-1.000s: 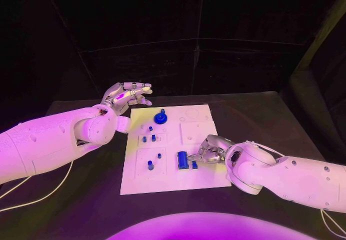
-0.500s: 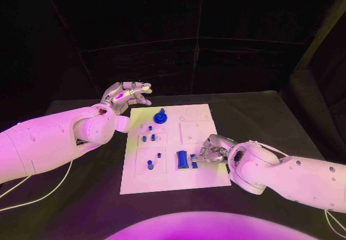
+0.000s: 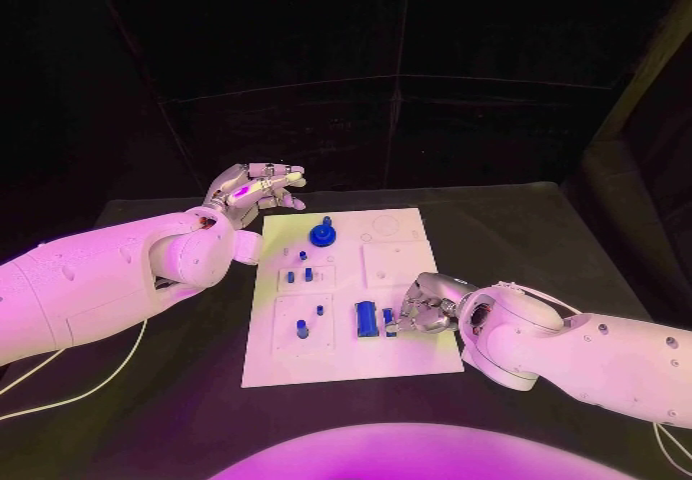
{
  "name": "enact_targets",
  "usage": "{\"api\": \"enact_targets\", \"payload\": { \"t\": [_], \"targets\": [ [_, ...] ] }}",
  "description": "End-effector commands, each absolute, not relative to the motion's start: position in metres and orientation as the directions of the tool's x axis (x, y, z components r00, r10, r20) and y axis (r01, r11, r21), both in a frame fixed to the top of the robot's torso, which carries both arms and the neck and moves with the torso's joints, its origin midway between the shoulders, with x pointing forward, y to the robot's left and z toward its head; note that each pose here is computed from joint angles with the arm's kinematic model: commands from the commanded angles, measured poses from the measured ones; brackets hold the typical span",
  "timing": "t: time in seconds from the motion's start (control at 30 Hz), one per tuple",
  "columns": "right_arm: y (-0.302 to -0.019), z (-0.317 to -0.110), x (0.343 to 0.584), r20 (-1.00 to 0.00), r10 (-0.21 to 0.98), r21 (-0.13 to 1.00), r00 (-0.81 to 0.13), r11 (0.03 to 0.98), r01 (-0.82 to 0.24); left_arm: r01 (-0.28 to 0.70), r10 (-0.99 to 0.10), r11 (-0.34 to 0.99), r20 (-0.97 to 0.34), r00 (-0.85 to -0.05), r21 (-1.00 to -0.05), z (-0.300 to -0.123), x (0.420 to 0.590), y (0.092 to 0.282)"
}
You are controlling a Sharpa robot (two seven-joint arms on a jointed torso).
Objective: Assemble the parts on the task board
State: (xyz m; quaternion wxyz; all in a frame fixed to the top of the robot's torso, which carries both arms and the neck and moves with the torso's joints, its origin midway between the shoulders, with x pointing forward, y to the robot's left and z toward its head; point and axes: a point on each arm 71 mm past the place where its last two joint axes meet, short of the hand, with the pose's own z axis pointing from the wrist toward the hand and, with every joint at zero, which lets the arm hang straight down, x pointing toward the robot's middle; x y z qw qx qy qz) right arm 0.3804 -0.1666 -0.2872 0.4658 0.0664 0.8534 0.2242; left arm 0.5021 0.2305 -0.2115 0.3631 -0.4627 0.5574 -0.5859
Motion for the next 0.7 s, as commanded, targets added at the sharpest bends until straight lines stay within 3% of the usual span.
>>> {"api": "enact_targets", "payload": {
  "t": [0.03,0.43,0.7],
  "targets": [
    [-0.1647,-0.2885,0.3808,-0.769,0.282,0.424,-0.574,0.896,-0.128,-0.083,-0.936,-0.114,0.135,-0.324,-0.990,-0.2101,0.5019,0.2297],
    [-0.1622,-0.2877,0.3838,-0.781,0.299,0.435,-0.549,0.891,-0.133,-0.083,-0.936,-0.114,0.135,-0.324,-0.990,-0.2100,0.5020,0.2298],
    [-0.1629,-0.2839,0.3808,-0.658,0.428,0.641,-0.619,0.750,-0.163,-0.080,-0.938,-0.113,0.133,-0.321,-0.990,-0.2103,0.5029,0.2302]
  ]
}}
